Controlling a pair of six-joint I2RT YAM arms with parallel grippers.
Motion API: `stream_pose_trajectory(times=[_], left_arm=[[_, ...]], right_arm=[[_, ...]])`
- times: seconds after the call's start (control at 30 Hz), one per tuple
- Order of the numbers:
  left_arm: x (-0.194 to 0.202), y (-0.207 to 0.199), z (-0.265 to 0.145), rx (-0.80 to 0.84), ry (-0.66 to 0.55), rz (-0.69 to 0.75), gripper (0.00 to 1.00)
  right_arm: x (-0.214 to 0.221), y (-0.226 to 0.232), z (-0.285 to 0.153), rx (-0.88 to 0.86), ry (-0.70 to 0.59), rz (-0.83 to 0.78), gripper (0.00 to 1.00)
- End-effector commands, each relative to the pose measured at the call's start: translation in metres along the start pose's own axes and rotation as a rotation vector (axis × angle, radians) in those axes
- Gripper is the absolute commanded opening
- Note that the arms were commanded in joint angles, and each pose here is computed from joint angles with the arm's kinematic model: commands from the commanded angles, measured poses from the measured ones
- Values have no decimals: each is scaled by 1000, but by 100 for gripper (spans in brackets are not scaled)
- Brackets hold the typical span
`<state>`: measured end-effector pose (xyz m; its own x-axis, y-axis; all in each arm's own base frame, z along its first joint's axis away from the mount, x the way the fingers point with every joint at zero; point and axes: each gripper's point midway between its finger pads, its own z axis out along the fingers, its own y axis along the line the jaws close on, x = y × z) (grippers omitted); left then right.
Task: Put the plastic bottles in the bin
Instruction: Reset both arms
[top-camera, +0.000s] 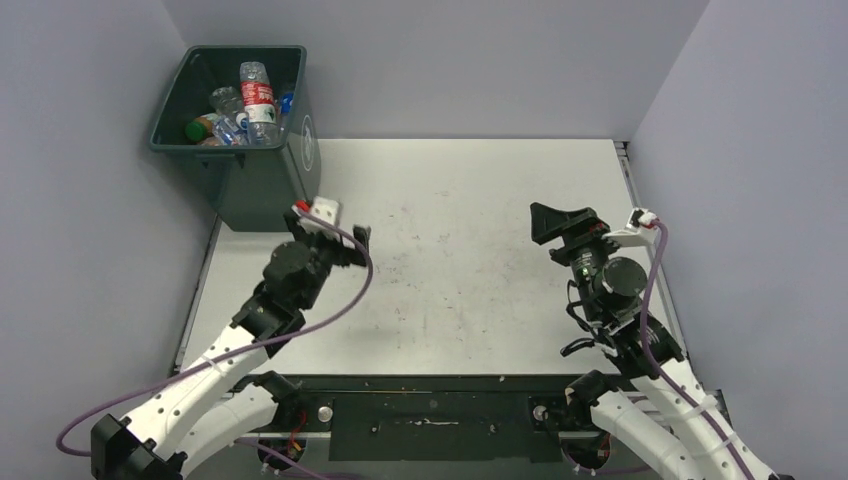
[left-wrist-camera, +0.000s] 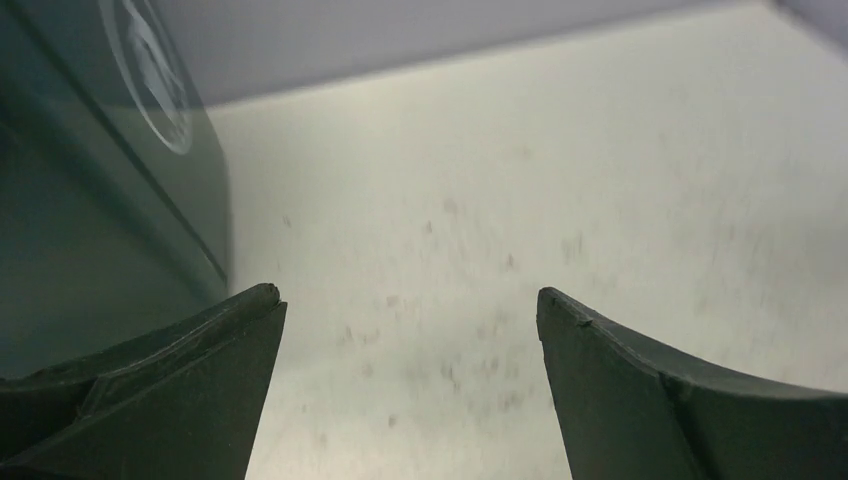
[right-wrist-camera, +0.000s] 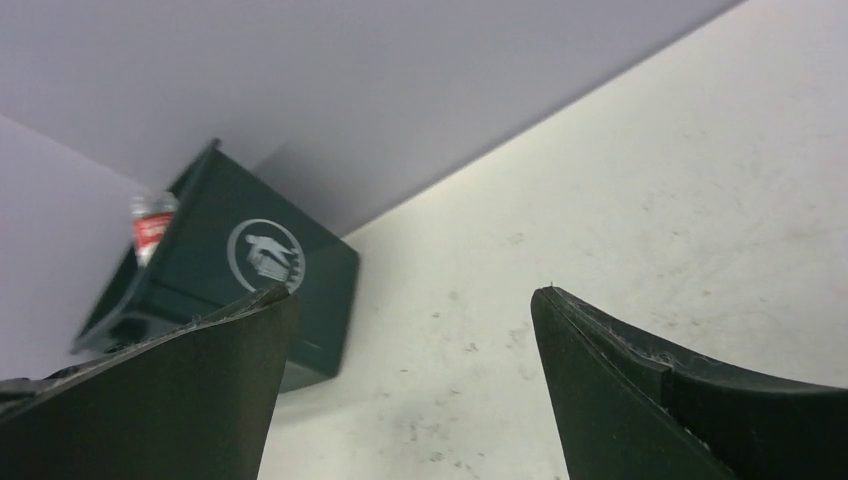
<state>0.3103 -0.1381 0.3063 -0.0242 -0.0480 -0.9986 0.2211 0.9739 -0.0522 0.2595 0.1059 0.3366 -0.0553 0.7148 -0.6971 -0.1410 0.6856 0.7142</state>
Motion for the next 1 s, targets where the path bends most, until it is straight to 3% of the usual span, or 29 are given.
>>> stream_pose_trajectory(times=[0.0,0.07,0.17,0.27,0.4,0.6,0.73,0.97], left_arm=[[25,-6,-20,98,-122,-18,96],[44,30,-24,-69,-106,-92,96],[83,49,-22,-88,-2,-9,96],[121,69,-14,-115,83,-16,96],[158,103,-3,-226,111,14,96],[166,137,14,-354,67,93,96],[178,143,26,-323,51,50,96],[196,157,24,-333,23,6,96]], right_arm=[[6,-25,21,209,56,-159,90],[13,-26,31,199,78,-229,90],[35,-26,38,91,98,-312,90],[37,-39,42,117,49,-306,90],[35,-58,47,161,-18,-382,90],[32,-106,57,291,-152,-467,90],[40,-143,57,398,-179,-524,90],[40,-198,52,493,-216,-779,90]])
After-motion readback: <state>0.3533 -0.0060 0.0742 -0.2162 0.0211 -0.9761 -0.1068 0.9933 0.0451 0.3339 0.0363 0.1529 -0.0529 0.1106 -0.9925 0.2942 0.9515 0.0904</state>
